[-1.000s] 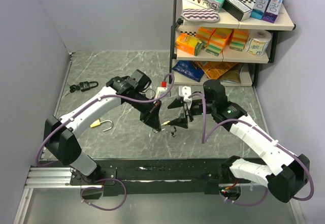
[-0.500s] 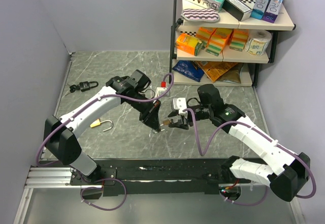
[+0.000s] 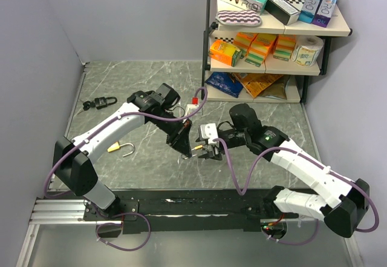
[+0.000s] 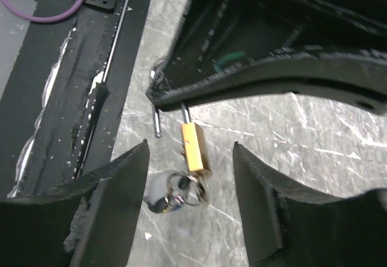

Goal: Lock with the key
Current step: Lock the lock.

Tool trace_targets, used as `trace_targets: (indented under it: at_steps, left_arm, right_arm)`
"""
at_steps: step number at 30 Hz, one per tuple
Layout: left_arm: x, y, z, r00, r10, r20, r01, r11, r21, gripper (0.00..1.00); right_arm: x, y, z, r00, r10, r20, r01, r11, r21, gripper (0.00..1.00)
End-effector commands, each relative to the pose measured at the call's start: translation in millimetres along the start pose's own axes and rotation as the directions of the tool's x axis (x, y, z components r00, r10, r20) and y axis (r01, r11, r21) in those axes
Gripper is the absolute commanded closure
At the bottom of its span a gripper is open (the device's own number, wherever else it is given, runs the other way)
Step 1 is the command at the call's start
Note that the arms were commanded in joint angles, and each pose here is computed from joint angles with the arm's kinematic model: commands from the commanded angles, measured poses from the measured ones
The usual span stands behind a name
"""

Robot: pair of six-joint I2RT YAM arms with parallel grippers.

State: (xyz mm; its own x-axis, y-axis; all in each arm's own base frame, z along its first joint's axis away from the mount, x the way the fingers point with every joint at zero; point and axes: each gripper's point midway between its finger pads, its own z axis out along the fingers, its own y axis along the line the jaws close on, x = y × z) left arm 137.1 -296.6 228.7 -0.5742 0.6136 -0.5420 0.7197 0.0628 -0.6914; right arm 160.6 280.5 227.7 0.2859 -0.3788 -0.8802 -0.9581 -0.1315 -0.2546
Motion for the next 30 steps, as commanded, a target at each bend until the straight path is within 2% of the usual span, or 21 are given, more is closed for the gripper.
trace_targets:
  at_steps: [1,3,6,13,14,16,19,20,22,23,24,25,26,28,29,30]
  left_arm:
    - [-9.3,-14.3,-0.9,1.0,0.01,0.026,-0.011,0.998,0.057,0.99]
    - [-10.0,-14.1,-0.8,1.0,0.012,0.028,-0.014,0.998,0.056,0.99]
    - [-9.5,-14.3,-0.9,1.0,0.01,0.026,-0.011,0.998,0.056,0.99]
    - [-9.4,-12.0,-1.5,1.0,0.015,0.025,-0.016,0.999,0.038,0.99]
    - [-10.1,-11.2,-1.6,0.999,0.019,0.026,-0.02,0.999,0.033,0.99]
    - [-10.5,-9.7,-2.0,0.999,0.026,0.026,-0.027,0.999,0.022,0.99]
    - [-12.1,-4.8,-3.1,0.999,0.037,0.03,-0.037,0.999,-0.01,0.79]
    - [-12.6,-4.0,-4.8,0.999,0.042,0.034,-0.041,0.999,-0.022,0.67]
    - [-15.1,-0.8,-8.1,0.998,0.047,0.05,-0.044,0.998,-0.047,0.6]
    - [-16.1,2.0,-15.0,0.996,0.049,0.076,-0.044,0.997,-0.067,0.53]
    - [-22.2,6.4,-20.0,0.992,0.069,0.11,-0.059,0.995,-0.086,0.47]
    - [-24.3,14.2,-29.6,0.987,0.035,0.154,-0.019,0.994,-0.106,0.44]
    - [-28.2,10.4,-39.4,0.979,0.053,0.196,-0.03,0.993,-0.119,0.36]
    - [-34.4,18.9,-56.6,0.961,0.065,0.27,-0.025,0.988,-0.15,0.3]
    - [-35.9,13.9,-63.7,0.951,0.094,0.296,-0.045,0.985,-0.167,0.21]
    - [-37.1,13.8,-68.0,0.943,0.111,0.314,-0.054,0.981,-0.184,0.2]
  right_arm:
    - [-24.2,-11.7,-0.2,0.996,-0.081,0.038,0.08,0.996,0.033,0.39]
    - [-23.8,-12.6,0.9,0.995,-0.089,0.034,0.088,0.995,0.04,0.45]
    - [-22.6,-13.4,2.3,0.995,-0.096,0.028,0.095,0.995,0.041,0.61]
    - [-18.6,-10.5,2.4,0.996,-0.093,0.016,0.093,0.995,0.033,0.81]
    - [-18.4,-9.2,2.5,0.996,-0.09,0.017,0.09,0.996,0.027,0.91]
    - [-17.7,-7.0,2.3,0.997,-0.08,0.015,0.079,0.997,0.019,1.0]
    - [-18.7,-3.3,2.4,0.998,-0.057,0.022,0.057,0.998,0.004,1.0]
    - [-19.6,-1.0,2.8,0.998,-0.049,0.028,0.049,0.999,-0.005,1.0]
    - [-21.3,-0.4,2.3,0.999,-0.015,0.036,0.015,1.0,-0.006,1.0]
    - [-21.1,-0.1,1.8,0.999,-0.004,0.037,0.004,1.0,-0.004,1.0]
    - [-20.7,-0.5,1.5,0.999,0.007,0.038,-0.007,1.0,0.0,1.0]
    - [-20.9,-0.8,0.9,0.998,0.038,0.041,-0.038,0.999,0.003,1.0]
    - [-20.5,-4.2,-0.5,0.997,0.056,0.045,-0.056,0.998,0.016,1.0]
    - [-25.1,-6.3,-3.1,0.991,0.114,0.066,-0.116,0.993,0.022,1.0]
    - [-26.5,-11.2,-5.9,0.988,0.136,0.079,-0.139,0.99,0.035,1.0]
    - [-30.1,-12.3,-8.2,0.979,0.182,0.094,-0.186,0.982,0.034,1.0]
